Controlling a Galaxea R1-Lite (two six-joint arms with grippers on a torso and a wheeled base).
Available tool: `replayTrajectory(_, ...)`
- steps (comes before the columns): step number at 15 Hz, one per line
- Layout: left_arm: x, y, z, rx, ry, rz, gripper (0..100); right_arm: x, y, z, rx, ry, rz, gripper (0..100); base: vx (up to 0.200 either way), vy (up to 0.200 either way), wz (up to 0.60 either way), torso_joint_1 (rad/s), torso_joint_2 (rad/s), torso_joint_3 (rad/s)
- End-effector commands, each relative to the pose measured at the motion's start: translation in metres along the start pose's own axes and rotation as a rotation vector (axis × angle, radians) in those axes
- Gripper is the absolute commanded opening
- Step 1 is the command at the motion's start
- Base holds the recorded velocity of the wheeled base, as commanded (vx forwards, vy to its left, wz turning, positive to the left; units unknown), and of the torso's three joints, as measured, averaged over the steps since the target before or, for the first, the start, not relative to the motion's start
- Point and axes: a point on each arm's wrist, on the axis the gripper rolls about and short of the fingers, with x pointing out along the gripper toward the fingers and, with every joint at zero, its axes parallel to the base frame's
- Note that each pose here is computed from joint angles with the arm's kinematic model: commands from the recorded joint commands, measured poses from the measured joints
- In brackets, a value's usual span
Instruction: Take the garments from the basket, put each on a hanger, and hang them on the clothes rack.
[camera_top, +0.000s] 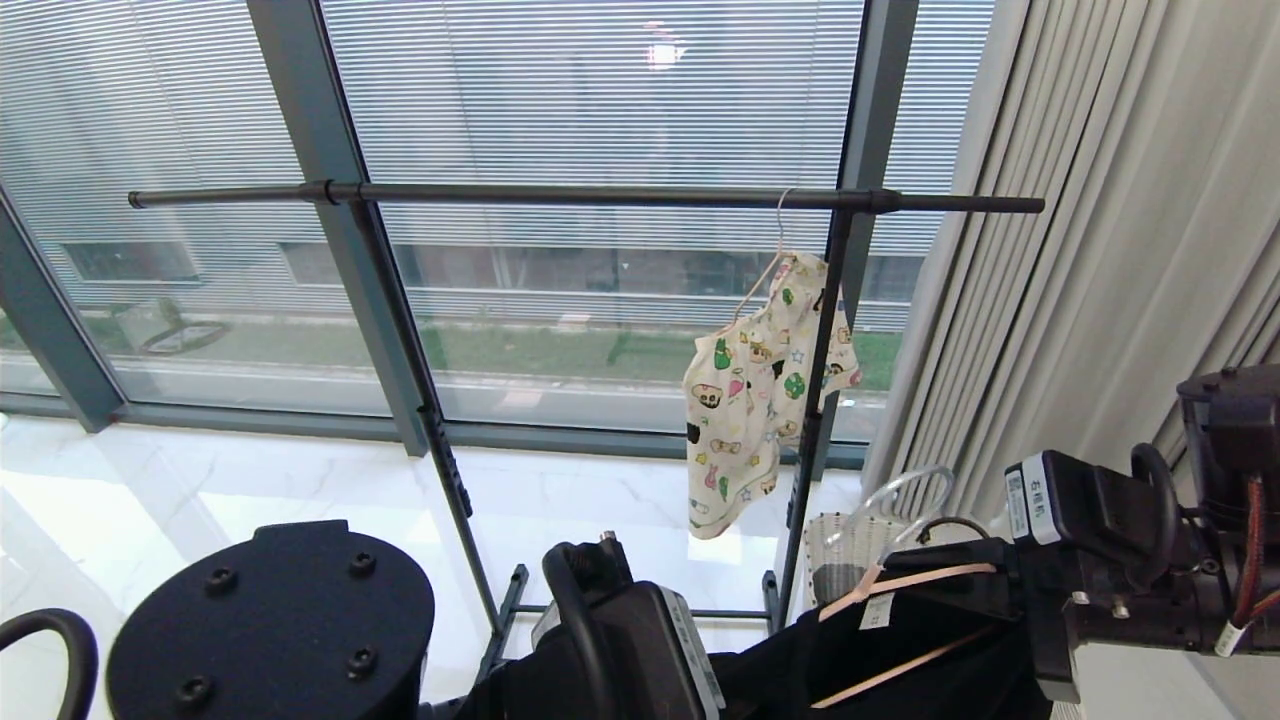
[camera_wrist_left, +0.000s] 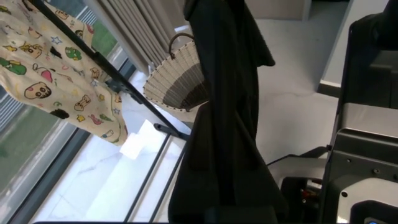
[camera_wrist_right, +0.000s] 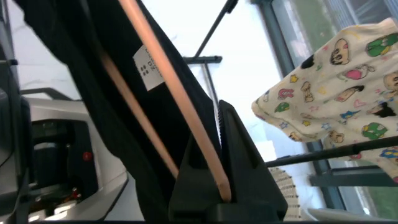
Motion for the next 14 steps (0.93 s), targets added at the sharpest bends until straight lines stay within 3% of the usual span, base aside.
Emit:
replayTrajectory(1,0.0,-0.003,0.001,-0.006,0.0,-0.001,100,-0.005,0.004,-0.001,-0.028,-0.016,-0.004,0,0.0,0.0,0.0,0.0,0.0,0.0)
replayTrajectory(6,-0.014,-0.005,-0.009,-0.007,0.026,0.041,100,-0.02,0.01,-0.003,-0.083,-0.059,-0.062,0,0.0,0.0,0.0,0.0,0.0,0.0)
replayTrajectory(10,-0.053,-0.014,-0.037,-0.01,0.057,0.101,100,-0.031,-0.005,-0.012,-0.038,-0.031,-0.159,0,0.0,0.0,0.0,0.0,0.0,0.0)
replayTrajectory(14,-0.073,-0.017,-0.054,-0.018,0.08,0.17,100,-0.032,-0.007,-0.011,-0.007,-0.035,-0.17,0,0.0,0.0,0.0,0.0,0.0,0.0)
